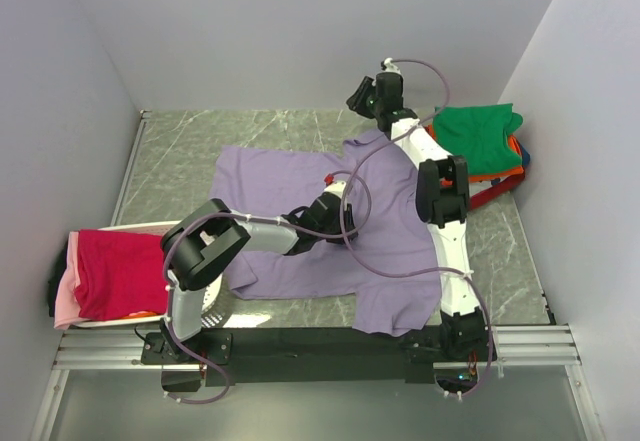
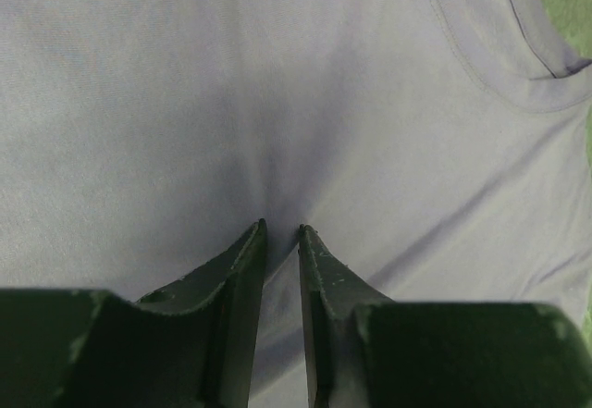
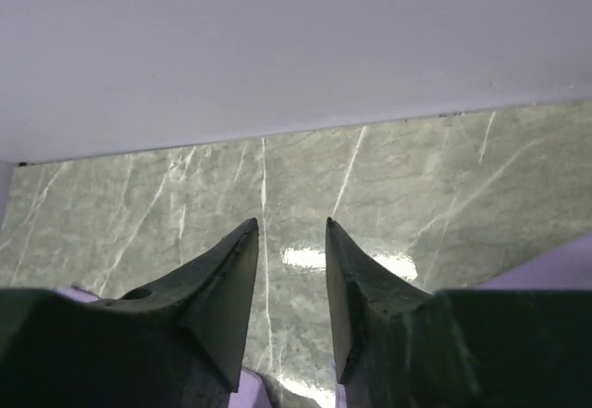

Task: Fold and stack the t-shirts
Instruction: Flatten the tshirt out

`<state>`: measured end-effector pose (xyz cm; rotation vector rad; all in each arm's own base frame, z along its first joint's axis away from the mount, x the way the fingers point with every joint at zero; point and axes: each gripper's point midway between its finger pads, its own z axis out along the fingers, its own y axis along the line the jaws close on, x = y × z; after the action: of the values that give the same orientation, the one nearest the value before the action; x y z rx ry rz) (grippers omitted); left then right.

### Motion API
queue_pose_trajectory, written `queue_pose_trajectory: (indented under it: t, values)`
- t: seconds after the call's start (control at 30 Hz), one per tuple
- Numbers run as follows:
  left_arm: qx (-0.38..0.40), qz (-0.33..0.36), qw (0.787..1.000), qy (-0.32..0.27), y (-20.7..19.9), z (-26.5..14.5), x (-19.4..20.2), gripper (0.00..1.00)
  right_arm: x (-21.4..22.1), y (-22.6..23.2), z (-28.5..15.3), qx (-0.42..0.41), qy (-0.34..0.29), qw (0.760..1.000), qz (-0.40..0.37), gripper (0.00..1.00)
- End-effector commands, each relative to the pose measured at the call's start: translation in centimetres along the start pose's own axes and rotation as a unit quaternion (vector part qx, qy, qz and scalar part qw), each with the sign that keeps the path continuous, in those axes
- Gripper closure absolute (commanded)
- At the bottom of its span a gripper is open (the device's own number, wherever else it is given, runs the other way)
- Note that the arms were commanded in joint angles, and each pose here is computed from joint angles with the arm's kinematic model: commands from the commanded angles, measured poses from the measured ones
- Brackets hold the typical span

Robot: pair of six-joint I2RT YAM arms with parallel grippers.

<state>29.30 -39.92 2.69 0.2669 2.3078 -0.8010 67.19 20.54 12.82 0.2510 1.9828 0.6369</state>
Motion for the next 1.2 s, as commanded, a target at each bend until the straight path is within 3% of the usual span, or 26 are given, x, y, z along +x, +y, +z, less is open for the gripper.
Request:
queue_pose_trajectory:
  t: [0.0,0.07,0.37,0.57,1.17]
  values:
    - [-0.065,0.016,0.995,0.077,3.2,-0.8,4.6,0.72,-3.9,1.8,-3.0,-0.008,-0.03,0.999,-0.016,0.56]
    - [-0.066,0.019,0.995,0.071,2.8,-0.7,3.9,0.72,-5.3,0.9,-5.1,0.023,-0.043,0.999,-0.022,0.55]
    - [-0.058,0.034,0.996,0.052,1.5,-0.4,1.6,0.71,0.6,-5.8,-8.4,0.147,0.064,0.985,-0.065,0.55]
    - [-0.059,0.04,0.996,0.051,1.4,-0.5,1.3,0.71,3.3,-7.2,-6.8,0.166,0.118,0.978,-0.056,0.56]
    - [-0.065,0.04,0.996,0.051,1.7,-0.5,1.3,0.71,7.3,-6.5,-3.9,0.159,0.167,0.97,-0.073,0.58]
